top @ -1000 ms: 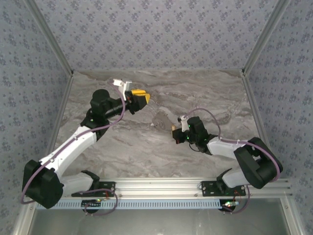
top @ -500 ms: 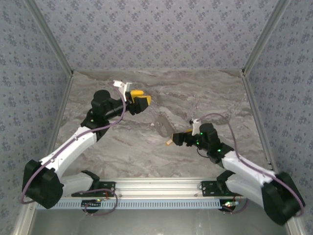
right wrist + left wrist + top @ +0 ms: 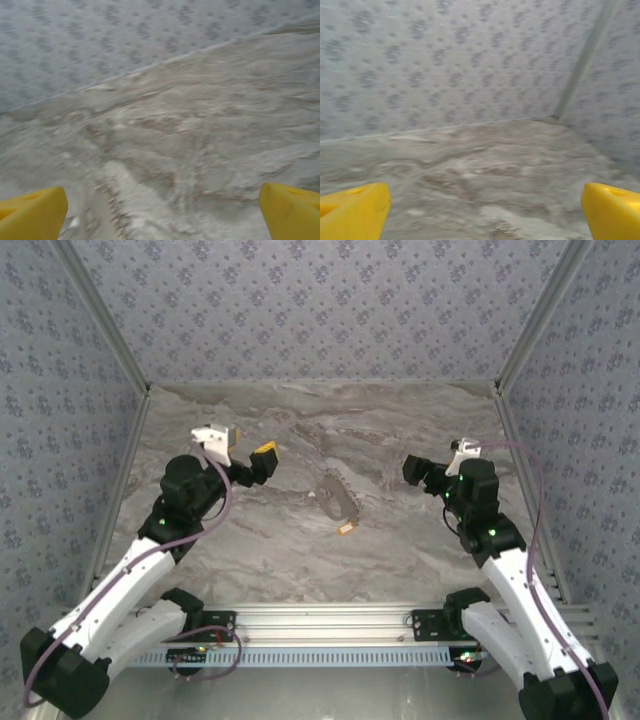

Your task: Put the keys on the keyring

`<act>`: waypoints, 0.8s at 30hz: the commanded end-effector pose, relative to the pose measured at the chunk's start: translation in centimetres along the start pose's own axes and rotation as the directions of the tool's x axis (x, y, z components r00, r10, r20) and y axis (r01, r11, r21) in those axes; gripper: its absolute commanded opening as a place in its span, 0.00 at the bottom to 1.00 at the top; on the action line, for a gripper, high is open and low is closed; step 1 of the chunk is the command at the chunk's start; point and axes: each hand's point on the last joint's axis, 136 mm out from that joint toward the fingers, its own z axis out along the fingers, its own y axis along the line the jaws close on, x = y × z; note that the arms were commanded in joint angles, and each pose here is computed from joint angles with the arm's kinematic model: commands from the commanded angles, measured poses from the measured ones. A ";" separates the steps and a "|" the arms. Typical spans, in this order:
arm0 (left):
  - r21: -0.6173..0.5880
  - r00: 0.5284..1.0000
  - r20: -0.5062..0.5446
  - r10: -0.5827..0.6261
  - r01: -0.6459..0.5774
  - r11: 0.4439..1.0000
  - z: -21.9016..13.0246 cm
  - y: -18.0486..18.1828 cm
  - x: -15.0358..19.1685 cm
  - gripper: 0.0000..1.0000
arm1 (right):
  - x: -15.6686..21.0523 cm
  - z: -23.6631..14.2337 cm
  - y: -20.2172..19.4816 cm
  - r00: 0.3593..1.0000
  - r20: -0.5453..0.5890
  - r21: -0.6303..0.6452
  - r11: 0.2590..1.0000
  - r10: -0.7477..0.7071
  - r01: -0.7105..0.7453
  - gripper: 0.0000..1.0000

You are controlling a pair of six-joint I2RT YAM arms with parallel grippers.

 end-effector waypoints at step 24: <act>-0.525 0.974 -0.212 0.080 -0.182 0.831 -0.7 21.0 15.4 0.98 | 6.2 9.1 -11.6 0.935 0.125 0.312 0.908 -0.330 0.279 1.00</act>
